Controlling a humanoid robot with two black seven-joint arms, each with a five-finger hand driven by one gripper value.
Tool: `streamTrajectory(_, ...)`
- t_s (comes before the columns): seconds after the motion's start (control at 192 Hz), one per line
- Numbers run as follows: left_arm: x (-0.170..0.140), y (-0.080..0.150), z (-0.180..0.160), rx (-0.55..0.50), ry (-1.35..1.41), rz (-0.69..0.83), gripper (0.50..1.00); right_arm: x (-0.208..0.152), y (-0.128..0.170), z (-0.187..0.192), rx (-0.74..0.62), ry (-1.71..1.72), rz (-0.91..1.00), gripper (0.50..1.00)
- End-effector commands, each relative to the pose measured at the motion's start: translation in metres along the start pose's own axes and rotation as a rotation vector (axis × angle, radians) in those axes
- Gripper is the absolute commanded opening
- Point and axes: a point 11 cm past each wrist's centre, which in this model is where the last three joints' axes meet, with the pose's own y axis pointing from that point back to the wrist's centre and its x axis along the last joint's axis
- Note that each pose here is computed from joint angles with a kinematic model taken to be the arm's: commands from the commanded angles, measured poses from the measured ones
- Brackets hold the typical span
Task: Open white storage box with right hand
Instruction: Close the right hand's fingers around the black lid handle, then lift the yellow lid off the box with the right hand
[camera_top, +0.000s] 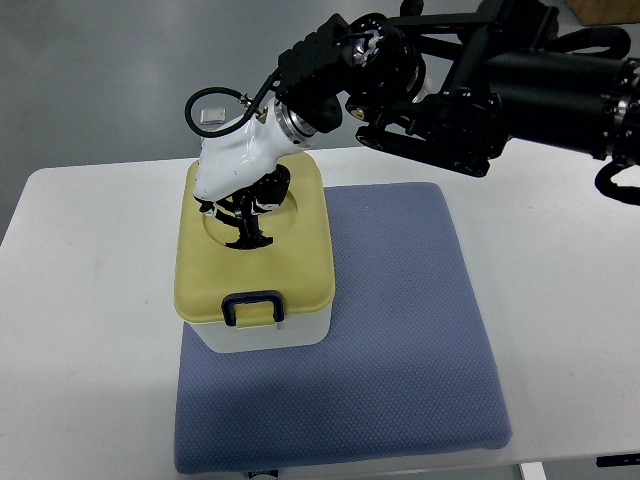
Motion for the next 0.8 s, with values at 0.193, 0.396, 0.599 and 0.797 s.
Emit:
streamTrajectory(0.193, 0.002, 0.000, 0.001, -0.001, 0.000, 0.006, 1.000, 0.000, -0.001, 0.000, 0.002, 0.014, 0.018, 0.500)
streamTrajectory(0.396, 0.002, 0.000, 0.001, -0.001, 0.000, 0.006, 1.000, 0.004, 0.001, 0.001, -0.004, 0.036, 0.048, 0.500)
streamTrajectory(0.599, 0.002, 0.000, 0.001, -0.001, 0.000, 0.006, 1.000, 0.010, 0.012, 0.009, -0.027, 0.045, 0.077, 0.500)
streamTrajectory(0.797, 0.002, 0.000, 0.001, -0.001, 0.000, 0.006, 1.000, 0.025, 0.028, 0.018, -0.059, 0.058, 0.117, 0.500)
